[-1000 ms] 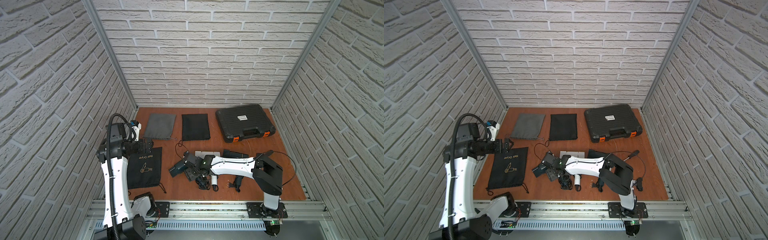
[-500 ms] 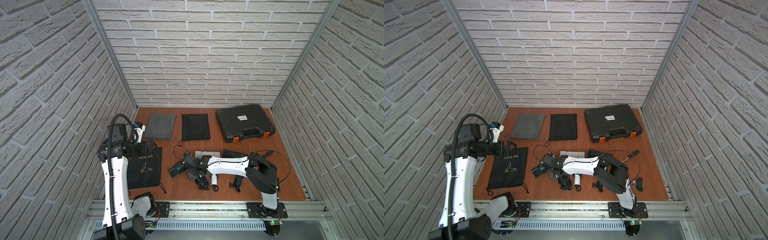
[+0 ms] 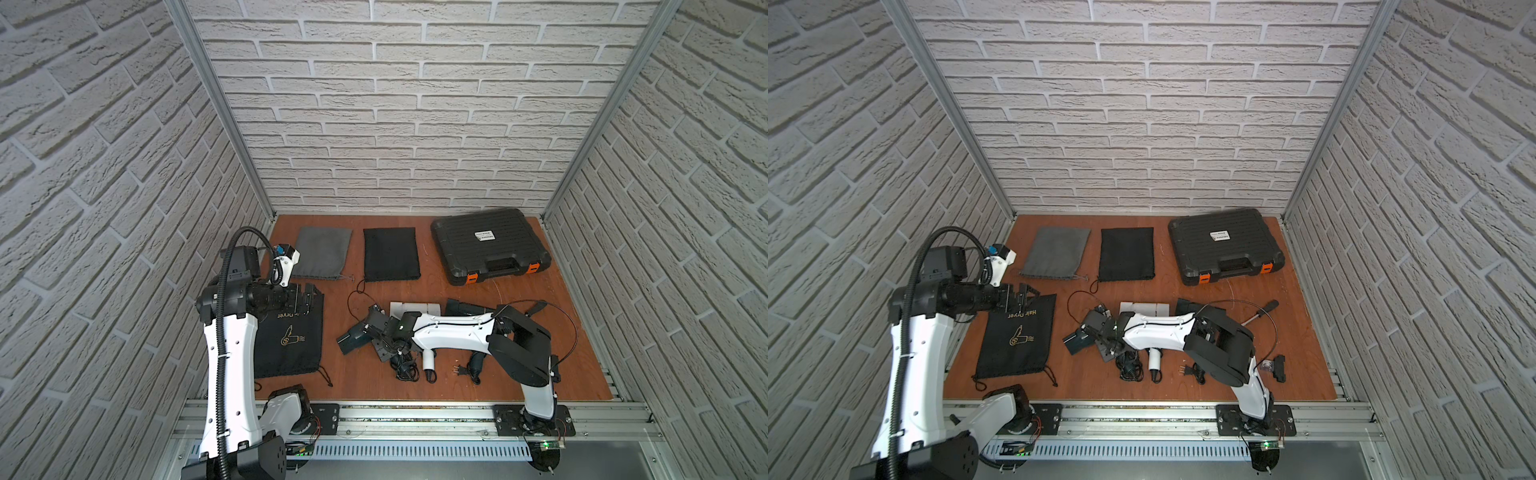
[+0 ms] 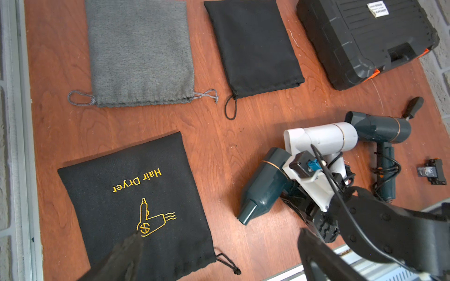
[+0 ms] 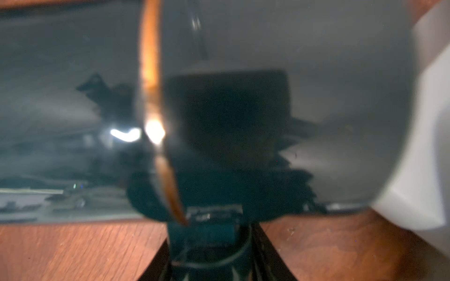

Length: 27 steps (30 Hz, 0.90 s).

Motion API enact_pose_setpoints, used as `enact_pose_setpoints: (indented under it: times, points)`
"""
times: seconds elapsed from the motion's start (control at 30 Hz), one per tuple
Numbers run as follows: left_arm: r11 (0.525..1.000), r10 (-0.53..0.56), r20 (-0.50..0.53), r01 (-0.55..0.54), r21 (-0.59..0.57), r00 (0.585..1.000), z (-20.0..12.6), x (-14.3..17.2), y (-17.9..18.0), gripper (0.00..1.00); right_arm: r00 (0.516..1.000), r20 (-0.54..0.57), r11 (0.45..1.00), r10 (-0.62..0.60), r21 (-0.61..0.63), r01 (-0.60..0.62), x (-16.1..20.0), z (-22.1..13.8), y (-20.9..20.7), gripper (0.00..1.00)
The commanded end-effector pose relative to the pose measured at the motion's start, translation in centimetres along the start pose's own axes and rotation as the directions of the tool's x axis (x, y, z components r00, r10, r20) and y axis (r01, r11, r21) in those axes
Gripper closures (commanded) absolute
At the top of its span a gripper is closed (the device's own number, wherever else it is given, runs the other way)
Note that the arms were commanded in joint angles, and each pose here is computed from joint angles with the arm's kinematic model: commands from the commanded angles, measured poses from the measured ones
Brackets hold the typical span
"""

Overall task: Pack away hair dryers
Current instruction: Pick up the hair dryer from the center of the board.

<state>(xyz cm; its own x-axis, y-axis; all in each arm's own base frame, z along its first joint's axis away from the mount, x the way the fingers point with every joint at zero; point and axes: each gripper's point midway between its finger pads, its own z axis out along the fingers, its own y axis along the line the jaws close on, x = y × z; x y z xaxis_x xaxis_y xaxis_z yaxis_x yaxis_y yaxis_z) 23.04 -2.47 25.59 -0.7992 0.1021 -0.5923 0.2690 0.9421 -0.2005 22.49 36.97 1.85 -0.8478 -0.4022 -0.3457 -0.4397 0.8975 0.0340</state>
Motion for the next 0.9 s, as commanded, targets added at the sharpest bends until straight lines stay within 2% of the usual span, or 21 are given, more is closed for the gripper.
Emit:
enact_pose_setpoints:
  times: [0.0,0.07,0.2,0.37,0.63,0.77,0.87]
  points:
    - [1.0,0.022,0.01,-0.022,0.02,1.0,-0.7,0.0,-1.0,0.02,0.999,-0.037,0.999,0.023,0.032,-0.022,1.0,1.2,-1.0,0.74]
    - [0.999,0.026,0.005,-0.026,0.028,1.0,-0.6,0.1,-1.3,0.02,0.998,-0.051,1.0,0.023,0.017,-0.022,1.1,1.5,-0.8,0.89]
    - [0.997,0.045,0.007,-0.045,0.055,0.999,-0.7,0.2,-2.1,0.02,0.999,-0.05,1.0,0.018,0.019,-0.017,1.1,1.4,-0.9,0.97]
    - [0.994,0.069,0.026,-0.07,0.079,0.997,-1.1,-0.3,-2.9,0.02,1.0,-0.006,1.0,0.003,-0.007,-0.003,0.3,0.5,-0.7,0.97]
    - [0.992,0.082,0.08,-0.09,0.094,0.993,-2.3,-2.2,-3.5,0.02,0.991,0.136,0.999,-0.005,-0.05,0.012,-2.4,-4.2,-0.7,0.97]
    - [0.993,0.065,0.087,-0.073,0.093,0.994,-2.6,-2.9,-3.4,0.02,0.984,0.18,0.998,-0.008,-0.059,0.019,-3.0,-5.5,-0.9,0.97]
    - [0.998,0.03,0.076,-0.034,0.049,0.997,-2.5,-3.3,-2.5,0.02,0.976,0.218,0.997,-0.002,-0.081,0.021,-3.6,-6.5,-0.7,0.97]
